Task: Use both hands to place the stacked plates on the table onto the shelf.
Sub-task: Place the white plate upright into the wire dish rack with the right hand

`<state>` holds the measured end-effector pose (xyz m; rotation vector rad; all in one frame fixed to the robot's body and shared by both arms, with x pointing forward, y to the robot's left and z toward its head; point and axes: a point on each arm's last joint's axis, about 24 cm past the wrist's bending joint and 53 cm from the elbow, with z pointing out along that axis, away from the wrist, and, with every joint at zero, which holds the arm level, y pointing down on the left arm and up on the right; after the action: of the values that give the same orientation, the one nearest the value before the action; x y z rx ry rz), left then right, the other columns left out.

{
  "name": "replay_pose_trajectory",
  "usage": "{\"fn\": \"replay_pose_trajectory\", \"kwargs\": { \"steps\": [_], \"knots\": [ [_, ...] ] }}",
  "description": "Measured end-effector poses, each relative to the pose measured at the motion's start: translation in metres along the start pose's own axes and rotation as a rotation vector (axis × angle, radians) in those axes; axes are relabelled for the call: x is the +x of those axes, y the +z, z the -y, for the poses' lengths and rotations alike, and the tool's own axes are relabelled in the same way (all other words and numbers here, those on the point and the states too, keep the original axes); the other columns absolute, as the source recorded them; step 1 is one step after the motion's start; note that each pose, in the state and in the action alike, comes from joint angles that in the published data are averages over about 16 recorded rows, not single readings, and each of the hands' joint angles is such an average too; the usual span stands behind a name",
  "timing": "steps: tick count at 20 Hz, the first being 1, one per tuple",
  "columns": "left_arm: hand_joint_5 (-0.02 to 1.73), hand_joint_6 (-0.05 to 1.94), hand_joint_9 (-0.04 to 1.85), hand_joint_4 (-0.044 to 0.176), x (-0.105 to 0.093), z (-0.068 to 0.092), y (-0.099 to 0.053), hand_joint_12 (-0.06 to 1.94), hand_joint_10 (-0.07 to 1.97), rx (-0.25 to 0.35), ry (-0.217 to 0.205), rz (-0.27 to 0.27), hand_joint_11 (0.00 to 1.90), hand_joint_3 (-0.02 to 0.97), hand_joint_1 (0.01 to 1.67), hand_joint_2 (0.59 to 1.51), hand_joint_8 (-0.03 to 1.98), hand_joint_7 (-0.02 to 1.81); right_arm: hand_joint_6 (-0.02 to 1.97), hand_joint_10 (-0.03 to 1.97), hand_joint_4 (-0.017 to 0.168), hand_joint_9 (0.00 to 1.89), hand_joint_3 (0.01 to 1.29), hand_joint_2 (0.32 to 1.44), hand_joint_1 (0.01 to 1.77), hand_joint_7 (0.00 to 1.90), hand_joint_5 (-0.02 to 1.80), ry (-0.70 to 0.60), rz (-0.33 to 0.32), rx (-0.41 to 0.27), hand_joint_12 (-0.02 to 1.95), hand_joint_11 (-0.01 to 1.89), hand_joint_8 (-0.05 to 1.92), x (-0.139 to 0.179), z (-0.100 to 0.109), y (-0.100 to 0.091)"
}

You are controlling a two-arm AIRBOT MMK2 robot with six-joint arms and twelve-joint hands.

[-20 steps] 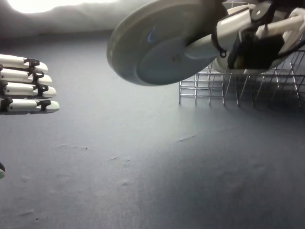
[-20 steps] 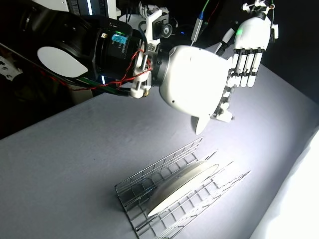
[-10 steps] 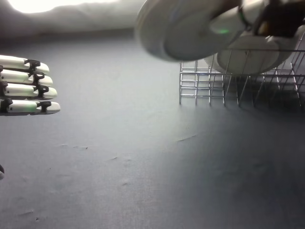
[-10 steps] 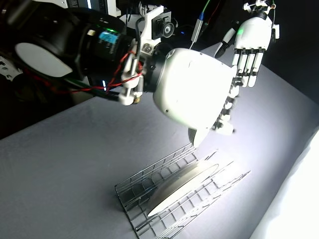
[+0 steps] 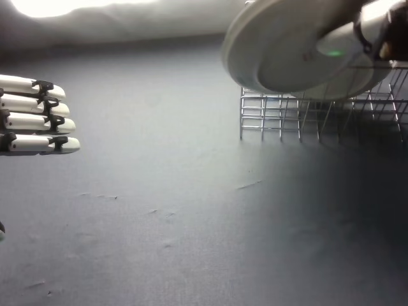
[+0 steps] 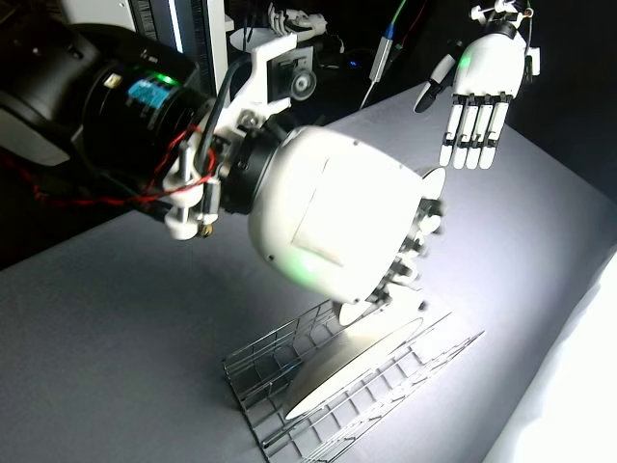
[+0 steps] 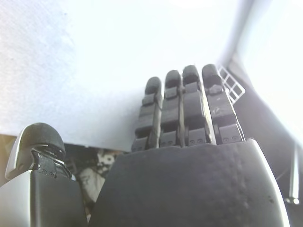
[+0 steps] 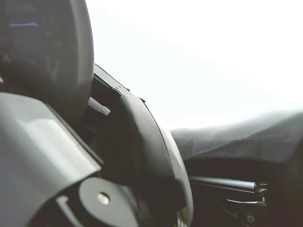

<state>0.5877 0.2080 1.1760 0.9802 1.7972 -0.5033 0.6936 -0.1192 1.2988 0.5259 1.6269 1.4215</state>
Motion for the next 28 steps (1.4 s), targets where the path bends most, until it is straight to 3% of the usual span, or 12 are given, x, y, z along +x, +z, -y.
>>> {"fn": "replay_pose_trajectory", "kwargs": {
  "steps": [11,28],
  "knots": [
    [0.15,0.01,0.13,-0.003,0.004,-0.003,0.002,0.2,0.01,0.003,-0.018,-0.011,0.04,0.013,0.01,1.052,0.0,0.15,0.94,1.18,-0.005,0.91,0.01,1.0,1.36,1.05,0.94,-0.067,0.04,0.044,1.41,0.57,0.81,-0.017,0.031,-0.01],
    [0.15,0.01,0.13,-0.003,0.009,-0.014,0.002,0.2,0.01,-0.011,-0.042,-0.022,0.05,0.013,0.01,1.053,0.0,0.14,0.94,1.17,-0.009,0.92,0.01,1.0,1.36,1.06,0.93,-0.149,0.063,0.059,1.46,0.53,0.82,-0.024,0.058,-0.021]
  ]
}}
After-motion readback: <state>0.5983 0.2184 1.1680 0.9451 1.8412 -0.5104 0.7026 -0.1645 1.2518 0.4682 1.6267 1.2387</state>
